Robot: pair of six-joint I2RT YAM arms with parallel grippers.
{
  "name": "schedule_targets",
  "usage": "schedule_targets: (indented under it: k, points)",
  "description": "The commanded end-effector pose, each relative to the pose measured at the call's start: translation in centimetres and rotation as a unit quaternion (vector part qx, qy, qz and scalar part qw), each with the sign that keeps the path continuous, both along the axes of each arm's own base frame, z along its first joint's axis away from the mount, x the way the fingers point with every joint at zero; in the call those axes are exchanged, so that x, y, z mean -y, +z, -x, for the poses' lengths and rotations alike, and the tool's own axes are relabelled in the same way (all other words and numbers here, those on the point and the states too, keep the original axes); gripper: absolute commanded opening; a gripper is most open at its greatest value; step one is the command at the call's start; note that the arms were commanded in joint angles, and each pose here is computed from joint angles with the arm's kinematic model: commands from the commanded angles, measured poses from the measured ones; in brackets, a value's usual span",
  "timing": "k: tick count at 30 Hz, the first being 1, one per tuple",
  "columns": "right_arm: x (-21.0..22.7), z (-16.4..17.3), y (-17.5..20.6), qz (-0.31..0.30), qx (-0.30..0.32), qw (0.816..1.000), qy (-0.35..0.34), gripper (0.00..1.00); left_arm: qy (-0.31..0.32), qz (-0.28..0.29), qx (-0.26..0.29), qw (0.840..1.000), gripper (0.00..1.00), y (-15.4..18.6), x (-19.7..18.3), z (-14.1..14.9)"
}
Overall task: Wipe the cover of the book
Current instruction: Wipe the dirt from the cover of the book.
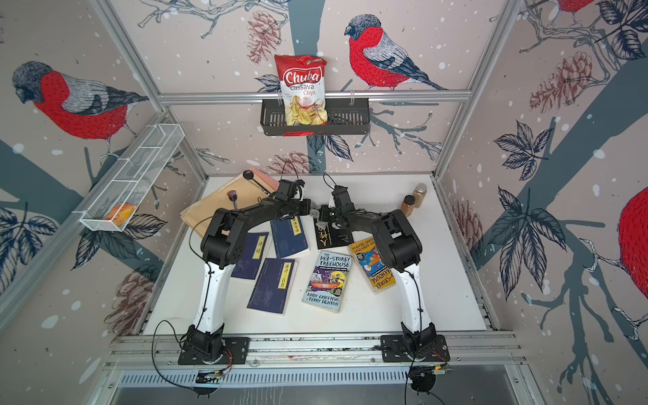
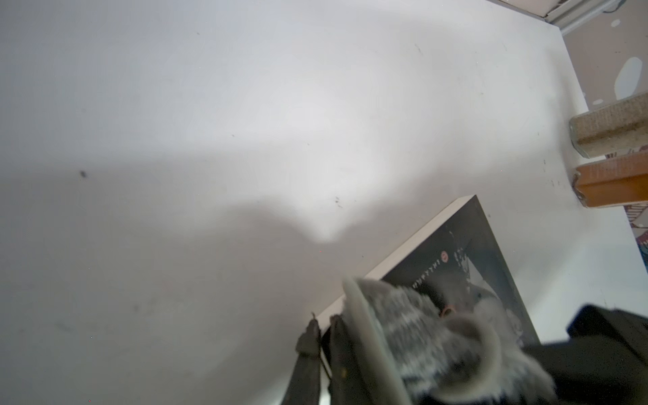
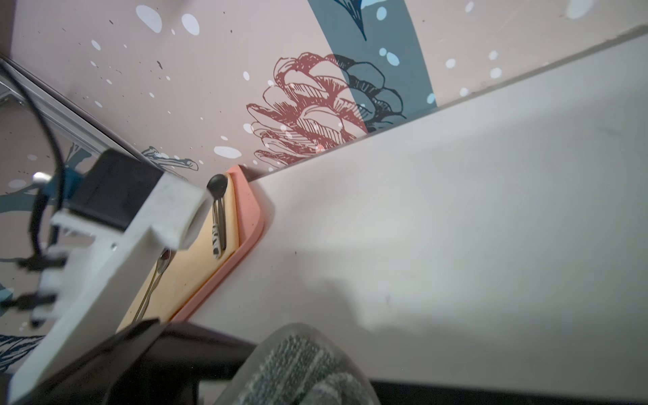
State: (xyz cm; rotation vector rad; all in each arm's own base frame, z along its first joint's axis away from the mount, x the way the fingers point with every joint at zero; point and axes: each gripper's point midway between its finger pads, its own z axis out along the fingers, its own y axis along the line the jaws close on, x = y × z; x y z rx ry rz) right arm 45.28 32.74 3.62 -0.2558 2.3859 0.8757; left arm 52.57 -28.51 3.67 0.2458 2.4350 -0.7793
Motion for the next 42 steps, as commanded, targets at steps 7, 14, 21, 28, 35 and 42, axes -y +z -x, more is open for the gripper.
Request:
schedule_targets:
  k: [7, 14, 21, 28, 35, 42]
  points:
    - [5.1, 7.0, -1.2, 0.069, -0.06, 0.996, -0.013, 0.04, -0.007, 0.004, -0.016, 1.0, 0.08, 0.0, 0.0, 0.7]
    - [6.7, 7.4, -5.2, 0.096, -0.093, 0.991, -0.031, 0.04, -0.009, 0.005, -0.016, 1.0, 0.08, 0.3, -0.1, 1.1]
    - [4.5, 1.1, -7.0, 0.088, -0.095, 0.99, -0.048, 0.03, -0.011, 0.013, -0.017, 1.0, 0.08, 0.7, 0.3, 1.6]
    - [2.4, 0.2, -6.8, 0.078, -0.094, 0.992, -0.031, 0.03, -0.014, 0.004, -0.015, 1.0, 0.09, 0.9, 0.3, 1.9]
    - [4.0, 3.0, -8.4, 0.075, -0.117, 0.99, -0.034, 0.03, -0.025, 0.006, -0.015, 1.0, 0.13, 1.2, 1.1, 2.0]
    - [4.1, 5.3, -5.9, 0.057, -0.102, 0.993, -0.023, 0.03, -0.026, -0.011, -0.004, 1.0, 0.12, 2.3, 1.4, 2.0]
